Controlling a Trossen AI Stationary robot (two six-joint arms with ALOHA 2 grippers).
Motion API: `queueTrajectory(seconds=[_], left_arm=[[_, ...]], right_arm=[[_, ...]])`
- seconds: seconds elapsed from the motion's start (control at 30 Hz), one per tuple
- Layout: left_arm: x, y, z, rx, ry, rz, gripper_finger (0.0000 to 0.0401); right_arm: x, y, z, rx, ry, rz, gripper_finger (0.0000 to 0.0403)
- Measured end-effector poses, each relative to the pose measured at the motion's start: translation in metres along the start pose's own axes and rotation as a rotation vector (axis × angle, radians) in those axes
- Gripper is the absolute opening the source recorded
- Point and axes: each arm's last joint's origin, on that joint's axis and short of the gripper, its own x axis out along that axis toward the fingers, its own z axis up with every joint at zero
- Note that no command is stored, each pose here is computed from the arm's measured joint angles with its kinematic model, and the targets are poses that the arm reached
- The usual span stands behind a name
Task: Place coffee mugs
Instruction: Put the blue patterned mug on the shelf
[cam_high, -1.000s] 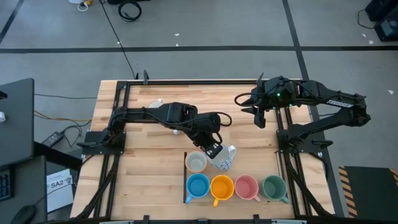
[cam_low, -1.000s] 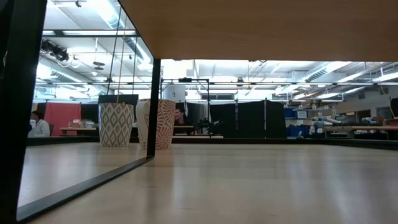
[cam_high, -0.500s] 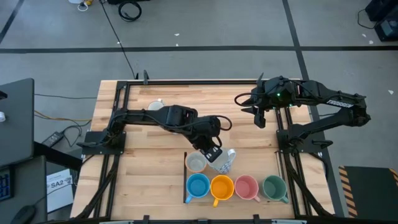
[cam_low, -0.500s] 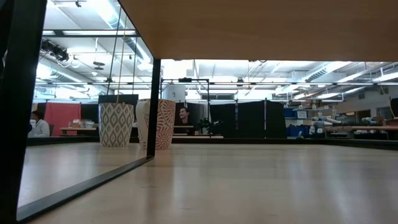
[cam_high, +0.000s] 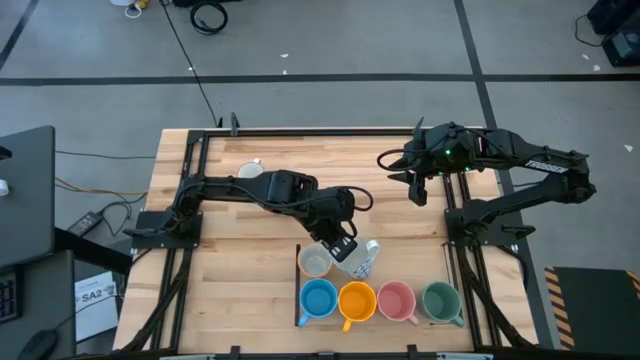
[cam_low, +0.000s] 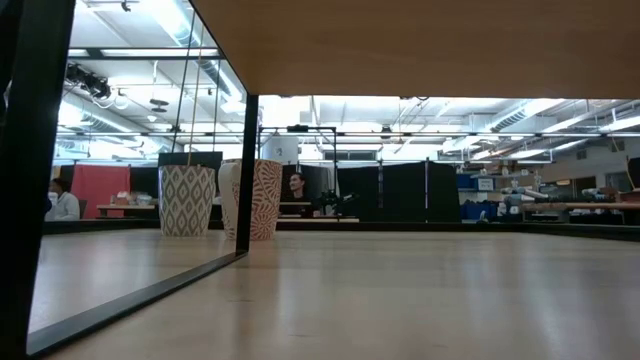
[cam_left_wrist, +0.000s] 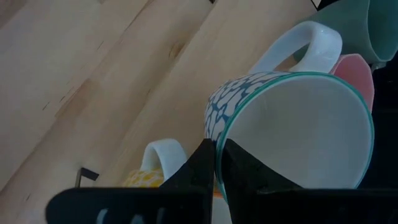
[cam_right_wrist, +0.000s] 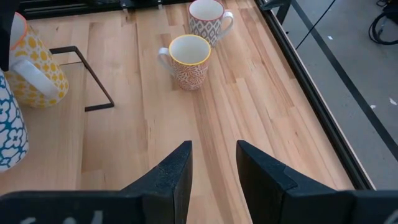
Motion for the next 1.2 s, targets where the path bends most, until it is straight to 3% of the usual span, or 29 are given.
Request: queueTrajectory(seconds=[0.83,1.2], left_arm=[[-0.0001,-0.0039,0.0032,0.077,-0.034,-0.039,0.0045],[0.0001,-0.003,0.0035,-0.016,-0.061,-0.01,0.0046]], right_arm=[[-0.0001,0.0001,0.0,0.0,0.0,0.001,0.013],[-0.0001,0.0,0.0,0.0,0.0,0.001,0.013]])
